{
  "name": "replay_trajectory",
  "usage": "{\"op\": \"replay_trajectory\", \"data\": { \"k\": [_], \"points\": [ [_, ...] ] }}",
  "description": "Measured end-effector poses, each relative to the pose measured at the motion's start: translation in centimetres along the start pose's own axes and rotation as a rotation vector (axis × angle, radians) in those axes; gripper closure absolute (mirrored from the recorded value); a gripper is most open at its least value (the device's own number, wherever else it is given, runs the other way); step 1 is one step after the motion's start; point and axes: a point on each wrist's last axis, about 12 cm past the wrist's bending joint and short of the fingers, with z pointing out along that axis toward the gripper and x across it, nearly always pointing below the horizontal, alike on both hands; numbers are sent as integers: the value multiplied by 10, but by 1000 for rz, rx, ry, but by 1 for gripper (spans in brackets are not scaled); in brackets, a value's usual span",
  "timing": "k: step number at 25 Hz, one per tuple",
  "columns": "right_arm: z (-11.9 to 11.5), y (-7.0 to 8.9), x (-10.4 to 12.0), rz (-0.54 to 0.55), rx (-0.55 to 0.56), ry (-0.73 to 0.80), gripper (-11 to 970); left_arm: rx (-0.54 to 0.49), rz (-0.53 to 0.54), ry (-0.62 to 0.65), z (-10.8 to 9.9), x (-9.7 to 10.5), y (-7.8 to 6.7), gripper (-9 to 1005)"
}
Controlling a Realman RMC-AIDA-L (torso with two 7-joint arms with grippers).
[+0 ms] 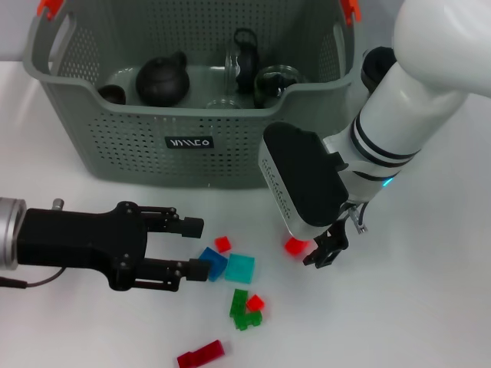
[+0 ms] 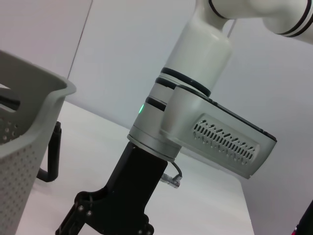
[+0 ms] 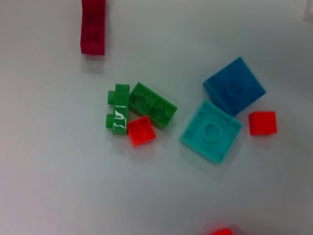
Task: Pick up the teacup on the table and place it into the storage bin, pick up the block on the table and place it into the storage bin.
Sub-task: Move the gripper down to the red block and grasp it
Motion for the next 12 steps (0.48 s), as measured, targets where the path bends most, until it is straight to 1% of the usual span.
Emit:
{"op": "replay_trajectory", "data": {
  "k": [10,12],
  "points": [
    [5,1,5,29,3,-14,206,-6,-2,-9,-1,0,0,283],
    [6,1,6,32,2,-15,254,-7,-3,-10,-1,0,0,283]
  ]
}}
